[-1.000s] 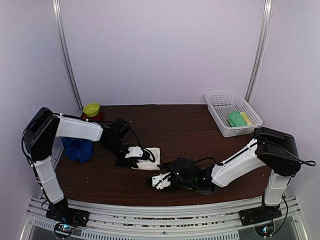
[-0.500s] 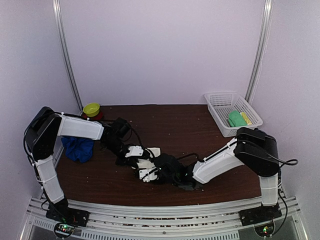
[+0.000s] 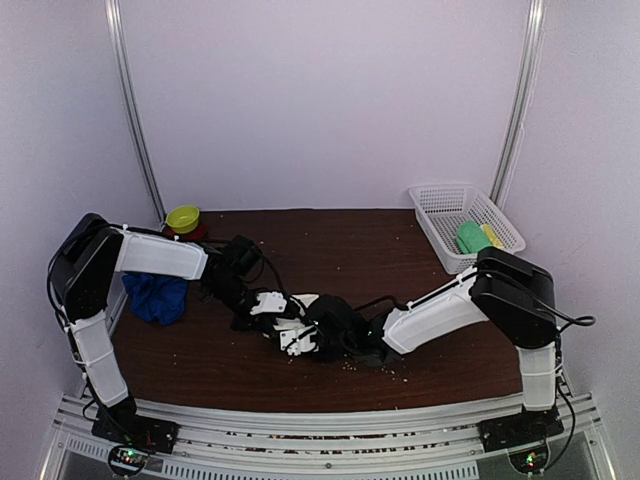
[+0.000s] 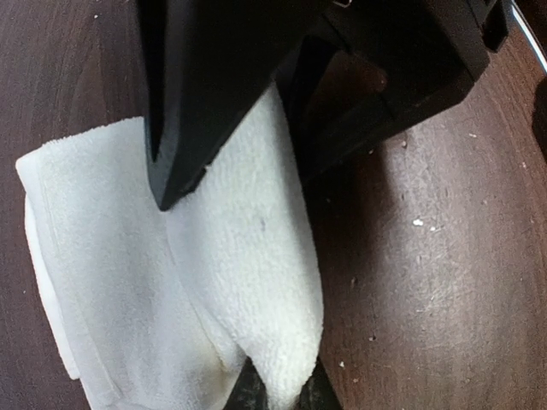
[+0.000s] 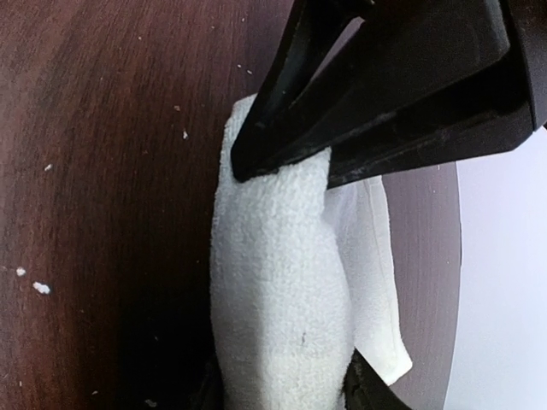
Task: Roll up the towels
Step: Roll the towel at the center of the board.
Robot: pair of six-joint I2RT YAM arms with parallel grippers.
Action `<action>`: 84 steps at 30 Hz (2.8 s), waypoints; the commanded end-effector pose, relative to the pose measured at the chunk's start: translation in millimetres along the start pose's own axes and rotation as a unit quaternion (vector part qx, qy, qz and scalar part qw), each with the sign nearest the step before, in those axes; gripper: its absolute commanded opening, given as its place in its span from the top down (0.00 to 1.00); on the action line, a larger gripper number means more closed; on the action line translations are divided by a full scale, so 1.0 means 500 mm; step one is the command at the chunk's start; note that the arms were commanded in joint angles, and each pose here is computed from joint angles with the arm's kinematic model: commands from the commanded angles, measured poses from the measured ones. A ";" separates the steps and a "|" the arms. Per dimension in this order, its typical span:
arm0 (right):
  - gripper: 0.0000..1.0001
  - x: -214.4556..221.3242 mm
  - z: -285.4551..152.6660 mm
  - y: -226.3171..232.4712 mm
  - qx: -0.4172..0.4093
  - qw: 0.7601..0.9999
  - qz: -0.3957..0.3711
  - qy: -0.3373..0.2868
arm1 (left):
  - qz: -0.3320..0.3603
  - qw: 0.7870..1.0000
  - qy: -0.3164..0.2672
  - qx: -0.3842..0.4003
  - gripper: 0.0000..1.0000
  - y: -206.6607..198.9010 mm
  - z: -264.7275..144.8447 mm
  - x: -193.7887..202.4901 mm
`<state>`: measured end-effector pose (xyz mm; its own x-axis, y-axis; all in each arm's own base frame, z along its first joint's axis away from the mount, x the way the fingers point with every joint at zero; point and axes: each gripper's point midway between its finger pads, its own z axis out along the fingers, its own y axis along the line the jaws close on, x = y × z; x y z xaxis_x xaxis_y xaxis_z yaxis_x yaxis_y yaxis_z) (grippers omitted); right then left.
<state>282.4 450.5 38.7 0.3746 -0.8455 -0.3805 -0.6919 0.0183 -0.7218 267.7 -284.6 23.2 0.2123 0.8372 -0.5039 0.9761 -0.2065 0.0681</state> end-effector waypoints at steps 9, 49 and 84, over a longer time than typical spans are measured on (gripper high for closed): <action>0.76 0.028 0.008 0.058 -0.071 0.997 0.015 0.018 | -0.061 0.991 0.076 0.094 0.95 -0.101 0.041 0.110; 0.85 0.011 0.028 0.133 -0.383 0.886 0.250 0.076 | 0.135 0.943 -0.059 -0.297 0.62 -0.067 -0.142 0.075; 0.83 -0.010 0.003 0.179 -0.516 0.779 0.344 0.092 | 0.214 0.916 -0.004 -0.340 0.59 -0.060 -0.075 0.042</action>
<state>244.6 496.0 34.7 -0.2768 -0.7986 -0.5344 -0.9116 0.0424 0.4088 232.5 -238.7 33.4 0.5972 0.7329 -0.3259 0.6376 -0.1872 0.7473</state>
